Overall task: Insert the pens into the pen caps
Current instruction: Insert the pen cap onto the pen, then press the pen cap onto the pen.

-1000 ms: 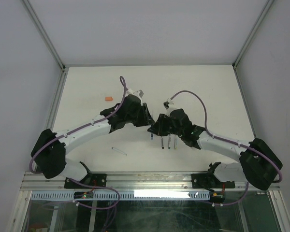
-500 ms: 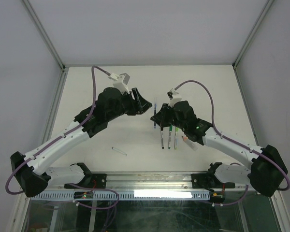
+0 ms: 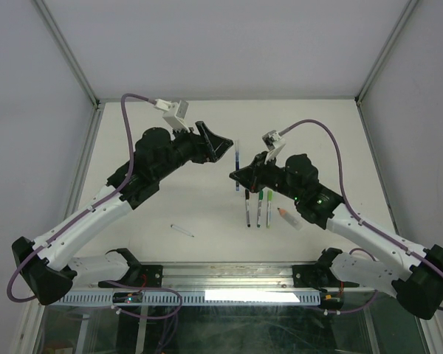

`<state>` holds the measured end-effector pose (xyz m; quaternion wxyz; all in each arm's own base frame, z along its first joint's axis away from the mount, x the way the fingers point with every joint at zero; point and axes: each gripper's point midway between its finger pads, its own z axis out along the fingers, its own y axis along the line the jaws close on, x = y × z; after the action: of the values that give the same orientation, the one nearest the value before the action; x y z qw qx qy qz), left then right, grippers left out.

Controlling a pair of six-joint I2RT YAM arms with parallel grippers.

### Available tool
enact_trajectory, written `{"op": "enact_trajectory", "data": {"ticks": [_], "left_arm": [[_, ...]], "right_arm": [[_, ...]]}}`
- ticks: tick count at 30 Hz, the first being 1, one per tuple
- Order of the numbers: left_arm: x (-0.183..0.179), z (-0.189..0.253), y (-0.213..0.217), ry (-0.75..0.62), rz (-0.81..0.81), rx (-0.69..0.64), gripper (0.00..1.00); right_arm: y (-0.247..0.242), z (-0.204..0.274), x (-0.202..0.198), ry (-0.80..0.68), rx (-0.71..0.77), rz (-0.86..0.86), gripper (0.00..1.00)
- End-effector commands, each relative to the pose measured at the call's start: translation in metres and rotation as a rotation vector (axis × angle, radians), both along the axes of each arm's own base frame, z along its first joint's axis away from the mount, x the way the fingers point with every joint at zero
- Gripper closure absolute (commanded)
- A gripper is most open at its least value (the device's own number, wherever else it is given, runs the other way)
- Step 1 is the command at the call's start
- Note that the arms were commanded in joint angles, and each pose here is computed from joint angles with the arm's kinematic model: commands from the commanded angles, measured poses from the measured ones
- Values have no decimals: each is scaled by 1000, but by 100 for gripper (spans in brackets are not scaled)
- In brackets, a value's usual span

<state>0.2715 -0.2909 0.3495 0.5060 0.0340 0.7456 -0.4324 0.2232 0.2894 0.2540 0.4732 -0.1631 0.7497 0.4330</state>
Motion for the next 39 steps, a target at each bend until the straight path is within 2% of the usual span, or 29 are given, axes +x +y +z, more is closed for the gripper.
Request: {"op": "enact_trajectory", "data": {"ticks": [1,5,10,21,24,29,30,35,39], "left_arm": [[-13,62,-6,-163,-84,-124,31],[-18,64,-14,-172,-135,-136,30],[-16,55,-18,-153,-144,-126,33],[-9,39,-27,-102,-154,-97,57],[-8,38,-29,-100,-158,-94,68],[-8,39,-31,-105,-171,-87,97],[-8,38,-32,-102,-175,-84,100],[-8,30,-33,-82,-175,-64,100],[-10,15,-35,-63,-186,13,100]], "right_arm": [[11,49,-9,-108,84,97,100],[16,56,-13,-113,93,138,100],[19,63,-17,-127,106,167,100],[23,66,-19,-126,98,195,100],[23,67,-18,-129,93,195,100],[21,64,-12,-124,74,160,100],[21,64,-9,-126,71,148,100],[16,89,14,-196,61,47,100],[15,122,30,-254,66,6,100]]}}
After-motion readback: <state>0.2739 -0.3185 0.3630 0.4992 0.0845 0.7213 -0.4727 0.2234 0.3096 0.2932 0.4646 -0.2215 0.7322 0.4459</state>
